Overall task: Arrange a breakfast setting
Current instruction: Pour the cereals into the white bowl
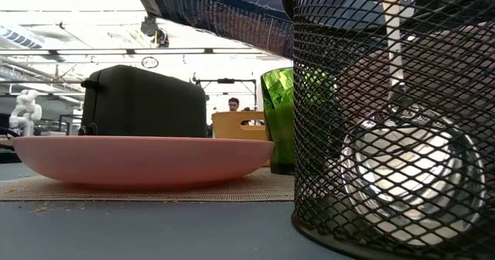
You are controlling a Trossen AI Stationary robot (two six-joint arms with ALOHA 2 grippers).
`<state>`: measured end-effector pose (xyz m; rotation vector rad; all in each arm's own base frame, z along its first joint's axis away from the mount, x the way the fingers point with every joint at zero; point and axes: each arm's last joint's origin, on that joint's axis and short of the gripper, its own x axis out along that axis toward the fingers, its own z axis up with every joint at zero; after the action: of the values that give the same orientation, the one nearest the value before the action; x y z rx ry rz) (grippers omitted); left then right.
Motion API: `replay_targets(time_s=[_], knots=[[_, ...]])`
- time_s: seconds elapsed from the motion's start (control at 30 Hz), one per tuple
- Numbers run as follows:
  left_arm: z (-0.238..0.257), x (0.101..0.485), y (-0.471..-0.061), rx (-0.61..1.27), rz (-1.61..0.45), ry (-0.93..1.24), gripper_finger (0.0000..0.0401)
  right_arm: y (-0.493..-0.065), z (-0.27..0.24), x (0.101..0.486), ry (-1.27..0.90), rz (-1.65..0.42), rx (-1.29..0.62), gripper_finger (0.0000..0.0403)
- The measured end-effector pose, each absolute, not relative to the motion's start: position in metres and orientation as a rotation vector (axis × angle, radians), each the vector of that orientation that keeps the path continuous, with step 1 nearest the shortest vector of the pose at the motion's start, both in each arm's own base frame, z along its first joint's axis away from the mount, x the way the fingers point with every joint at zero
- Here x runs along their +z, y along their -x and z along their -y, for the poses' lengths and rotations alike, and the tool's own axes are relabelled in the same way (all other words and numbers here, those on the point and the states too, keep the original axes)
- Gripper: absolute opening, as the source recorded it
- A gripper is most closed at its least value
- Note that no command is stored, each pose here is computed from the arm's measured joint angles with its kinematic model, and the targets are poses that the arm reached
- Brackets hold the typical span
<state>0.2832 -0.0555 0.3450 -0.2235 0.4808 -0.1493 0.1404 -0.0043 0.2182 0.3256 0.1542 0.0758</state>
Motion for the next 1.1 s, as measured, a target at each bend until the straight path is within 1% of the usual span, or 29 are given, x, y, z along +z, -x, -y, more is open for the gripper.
replay_targets(time_s=[0.07,0.33,0.7,1.0,1.1], knots=[[0.055,0.345,-0.283,-0.15,-0.481,0.223,0.0223,-0.14,0.004,0.212,-0.354,-0.173,0.074,0.0393],[0.055,0.345,-0.283,-0.149,-0.481,0.223,0.0223,-0.138,0.001,0.198,-0.463,-0.239,0.164,0.0393],[0.056,0.345,-0.283,-0.15,-0.481,0.224,0.0223,-0.135,0.0,0.179,-0.47,-0.273,0.177,0.0393],[0.055,0.345,-0.283,-0.148,-0.48,0.225,0.0223,-0.132,-0.003,0.171,-0.426,-0.077,0.298,0.0393],[0.055,0.345,-0.283,-0.148,-0.48,0.225,0.0223,-0.131,-0.006,0.175,-0.402,-0.013,0.343,0.0393]])
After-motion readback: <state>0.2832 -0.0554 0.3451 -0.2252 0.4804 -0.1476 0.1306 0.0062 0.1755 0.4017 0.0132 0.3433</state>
